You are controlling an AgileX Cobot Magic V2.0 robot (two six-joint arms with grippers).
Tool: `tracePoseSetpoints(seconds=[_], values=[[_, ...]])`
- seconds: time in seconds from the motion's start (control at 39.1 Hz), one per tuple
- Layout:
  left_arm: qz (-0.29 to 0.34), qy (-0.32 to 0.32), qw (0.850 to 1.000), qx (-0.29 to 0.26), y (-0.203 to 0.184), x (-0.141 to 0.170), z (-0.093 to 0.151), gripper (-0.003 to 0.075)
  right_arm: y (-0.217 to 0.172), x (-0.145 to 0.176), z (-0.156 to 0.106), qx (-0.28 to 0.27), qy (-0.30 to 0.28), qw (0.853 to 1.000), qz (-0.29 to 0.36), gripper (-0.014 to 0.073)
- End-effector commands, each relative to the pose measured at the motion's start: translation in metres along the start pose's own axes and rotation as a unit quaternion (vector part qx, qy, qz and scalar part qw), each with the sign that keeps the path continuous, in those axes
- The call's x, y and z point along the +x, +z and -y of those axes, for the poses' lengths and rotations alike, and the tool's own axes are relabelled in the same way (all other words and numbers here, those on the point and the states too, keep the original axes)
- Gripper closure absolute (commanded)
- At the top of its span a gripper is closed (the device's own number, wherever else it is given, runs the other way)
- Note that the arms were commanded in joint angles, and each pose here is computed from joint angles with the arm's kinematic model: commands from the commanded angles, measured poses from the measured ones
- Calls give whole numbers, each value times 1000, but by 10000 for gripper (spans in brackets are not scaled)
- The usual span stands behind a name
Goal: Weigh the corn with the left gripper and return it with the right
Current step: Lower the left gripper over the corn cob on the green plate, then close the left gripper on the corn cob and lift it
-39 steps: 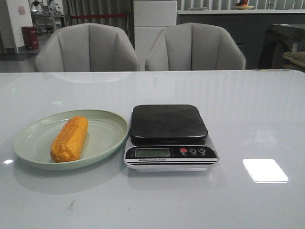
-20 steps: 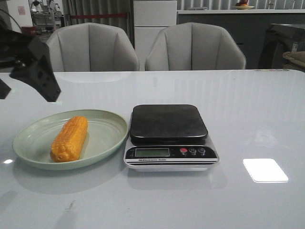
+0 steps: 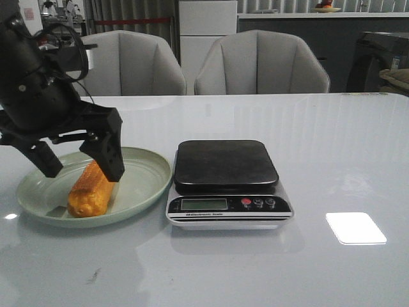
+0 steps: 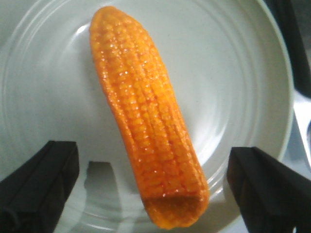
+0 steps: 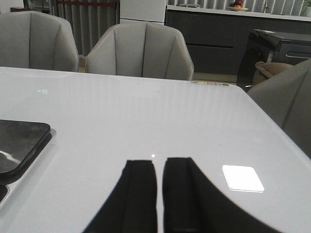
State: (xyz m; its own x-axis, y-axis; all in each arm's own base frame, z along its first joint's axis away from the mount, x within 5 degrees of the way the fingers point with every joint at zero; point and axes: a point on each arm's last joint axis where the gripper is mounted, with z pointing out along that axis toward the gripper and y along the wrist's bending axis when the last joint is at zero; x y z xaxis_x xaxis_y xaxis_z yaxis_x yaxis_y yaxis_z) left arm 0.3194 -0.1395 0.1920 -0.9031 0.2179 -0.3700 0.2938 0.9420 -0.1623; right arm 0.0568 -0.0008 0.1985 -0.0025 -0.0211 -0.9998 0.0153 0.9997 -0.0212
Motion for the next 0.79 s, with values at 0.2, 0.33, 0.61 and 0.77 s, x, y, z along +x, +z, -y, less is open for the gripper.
tracePoseSetpoints(seconds=[0.2, 0.33, 0.61, 0.77], values=[[-32, -6, 999, 9, 8, -14, 4, 344, -1, -5, 1, 5, -6, 999, 44, 388], [-35, -5, 999, 25, 5, -19, 11, 514, -1, -5, 1, 5, -6, 999, 44, 388], [34, 45, 996, 70, -31, -59, 56, 587, -1, -5, 1, 5, -6, 999, 44, 388], [71, 32, 991, 109, -31, -67, 80, 584, -1, -5, 1, 5, -6, 999, 44, 388]])
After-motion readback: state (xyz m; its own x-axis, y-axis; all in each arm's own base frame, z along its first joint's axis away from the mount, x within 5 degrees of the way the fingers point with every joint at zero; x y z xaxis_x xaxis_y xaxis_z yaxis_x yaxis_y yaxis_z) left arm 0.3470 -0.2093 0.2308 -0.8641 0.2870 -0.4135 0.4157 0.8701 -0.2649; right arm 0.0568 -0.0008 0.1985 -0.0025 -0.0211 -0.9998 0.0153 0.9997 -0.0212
